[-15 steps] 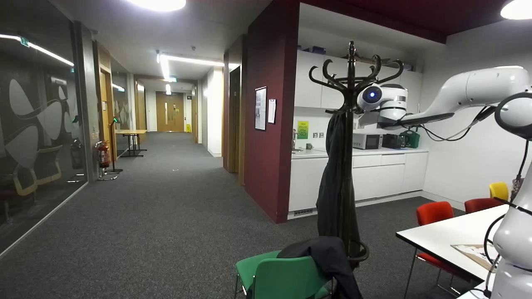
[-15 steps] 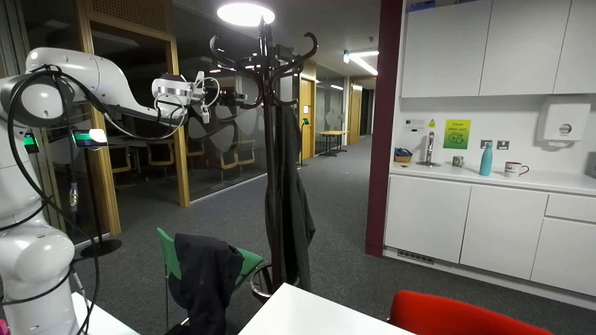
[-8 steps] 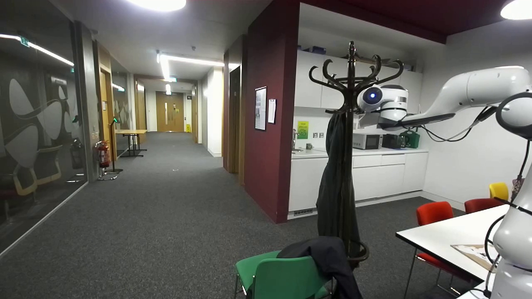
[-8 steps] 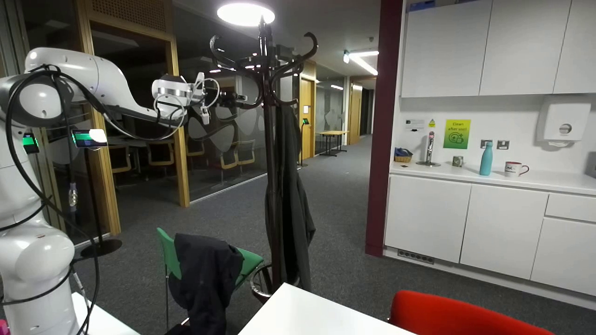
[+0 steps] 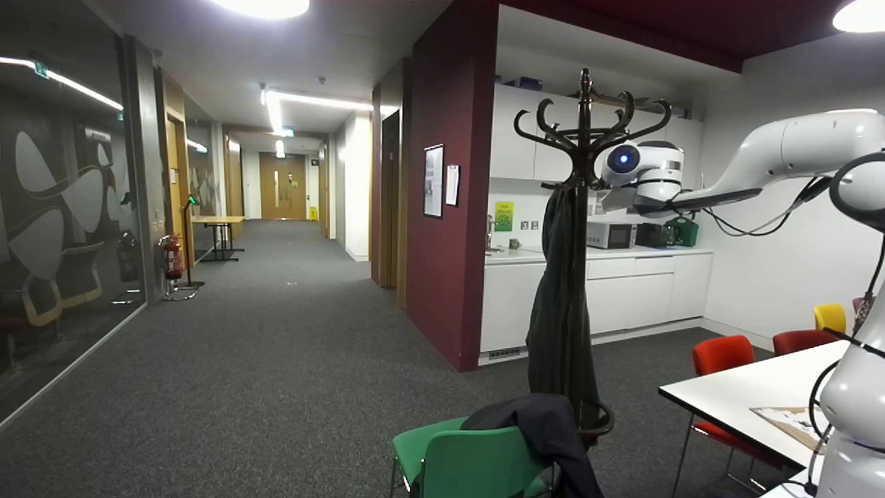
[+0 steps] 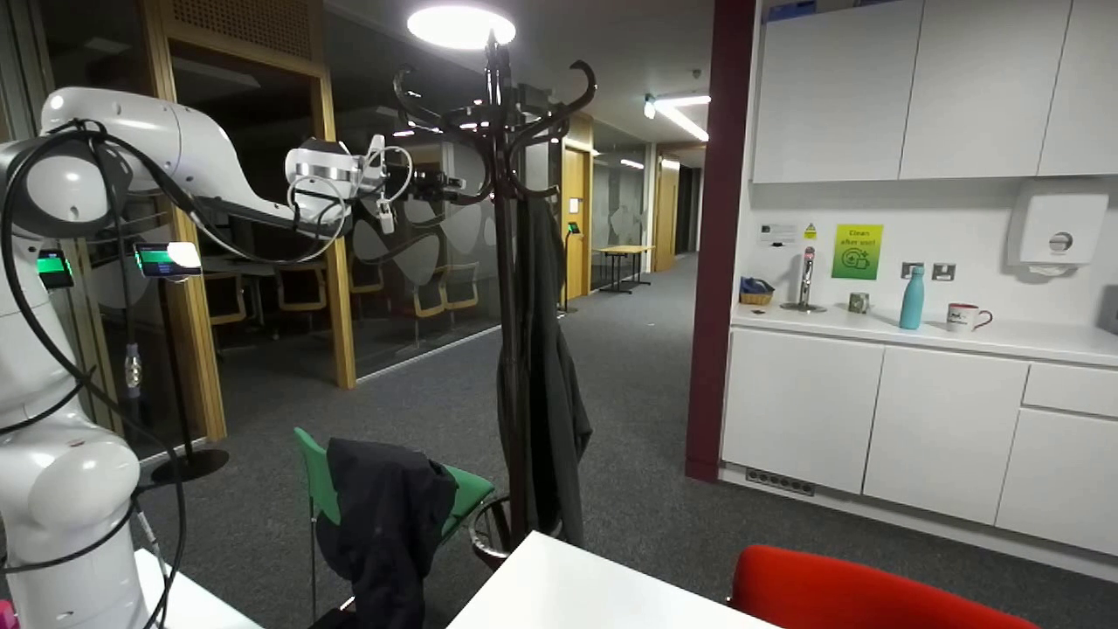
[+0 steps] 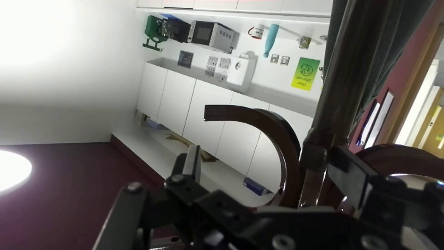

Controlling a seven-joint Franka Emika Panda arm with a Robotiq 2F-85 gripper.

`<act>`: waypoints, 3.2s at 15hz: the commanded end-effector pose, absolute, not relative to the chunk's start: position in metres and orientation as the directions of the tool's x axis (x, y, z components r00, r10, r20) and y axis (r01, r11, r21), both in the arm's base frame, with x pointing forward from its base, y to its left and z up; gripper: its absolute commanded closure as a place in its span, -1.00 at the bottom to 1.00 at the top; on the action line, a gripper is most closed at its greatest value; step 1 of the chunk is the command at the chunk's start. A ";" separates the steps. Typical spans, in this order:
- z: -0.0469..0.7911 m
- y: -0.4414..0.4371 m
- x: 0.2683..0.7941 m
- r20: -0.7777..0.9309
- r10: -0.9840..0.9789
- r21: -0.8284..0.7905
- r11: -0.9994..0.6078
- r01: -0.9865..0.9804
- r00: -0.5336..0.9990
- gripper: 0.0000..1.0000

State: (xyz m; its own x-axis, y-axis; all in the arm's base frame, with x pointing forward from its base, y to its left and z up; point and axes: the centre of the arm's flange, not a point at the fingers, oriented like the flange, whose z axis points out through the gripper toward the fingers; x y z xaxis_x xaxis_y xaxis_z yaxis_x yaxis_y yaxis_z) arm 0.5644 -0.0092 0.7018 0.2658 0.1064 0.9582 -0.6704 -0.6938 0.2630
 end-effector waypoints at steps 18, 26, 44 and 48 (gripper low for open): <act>0.703 -0.070 0.502 0.977 0.018 0.182 -0.594 -0.784 0.212 -1.00; 0.720 -0.037 0.507 0.982 0.055 0.172 -0.645 -0.744 0.179 -1.00; 0.697 -0.011 0.553 0.968 0.098 0.235 -0.685 -0.689 0.233 -1.00; 0.701 -0.012 0.563 0.968 0.110 0.239 -0.683 -0.690 0.226 -1.00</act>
